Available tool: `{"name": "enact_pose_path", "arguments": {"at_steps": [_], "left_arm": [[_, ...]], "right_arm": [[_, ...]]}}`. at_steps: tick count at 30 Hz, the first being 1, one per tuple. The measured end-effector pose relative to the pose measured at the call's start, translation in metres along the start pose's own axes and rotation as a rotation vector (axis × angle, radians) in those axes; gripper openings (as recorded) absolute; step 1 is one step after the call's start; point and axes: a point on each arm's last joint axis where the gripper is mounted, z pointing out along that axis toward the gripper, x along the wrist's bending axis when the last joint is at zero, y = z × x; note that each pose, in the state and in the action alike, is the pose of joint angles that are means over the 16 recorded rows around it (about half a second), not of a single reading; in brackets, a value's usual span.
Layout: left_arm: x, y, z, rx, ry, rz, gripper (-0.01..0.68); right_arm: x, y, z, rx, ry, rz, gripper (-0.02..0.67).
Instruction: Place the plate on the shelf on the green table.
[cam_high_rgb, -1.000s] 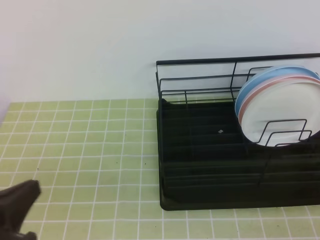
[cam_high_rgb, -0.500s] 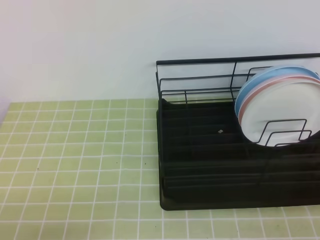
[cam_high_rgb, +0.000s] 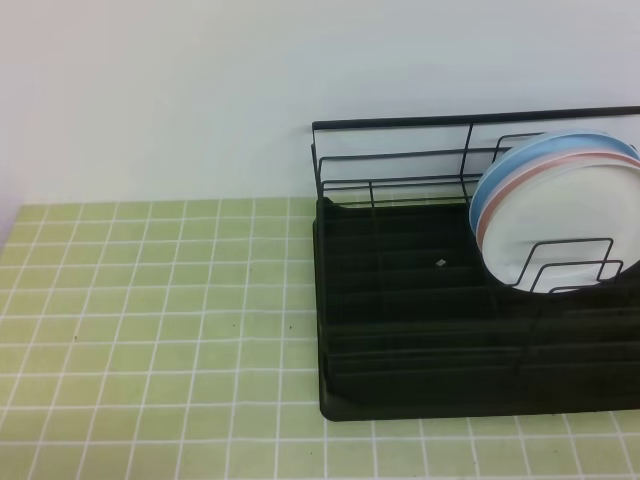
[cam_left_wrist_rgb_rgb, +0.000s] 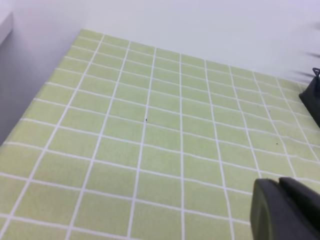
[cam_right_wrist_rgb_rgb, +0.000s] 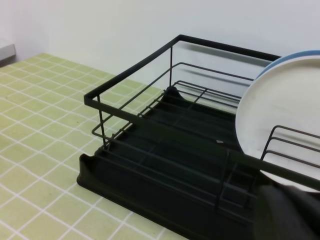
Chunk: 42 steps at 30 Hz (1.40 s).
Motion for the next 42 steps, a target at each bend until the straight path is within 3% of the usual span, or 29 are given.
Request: {"name": "enact_pose_path", "arguments": {"at_steps": [10, 20, 27, 42], "left_arm": [[0.000, 0.000, 0.000, 0.001, 0.001, 0.002, -0.002], [0.000, 0.000, 0.000, 0.001, 0.001, 0.002, -0.002], [0.000, 0.000, 0.000, 0.001, 0.001, 0.002, -0.002], [0.000, 0.000, 0.000, 0.001, 0.001, 0.002, -0.002]], "right_arm": [[0.000, 0.000, 0.000, 0.001, 0.000, -0.003, -0.002], [-0.001, -0.001, 0.000, 0.008, -0.014, -0.093, -0.002], [-0.009, -0.013, 0.000, 0.016, -0.121, -0.103, -0.002], [-0.020, -0.055, -0.004, 0.063, -0.302, 0.006, -0.002]]}}
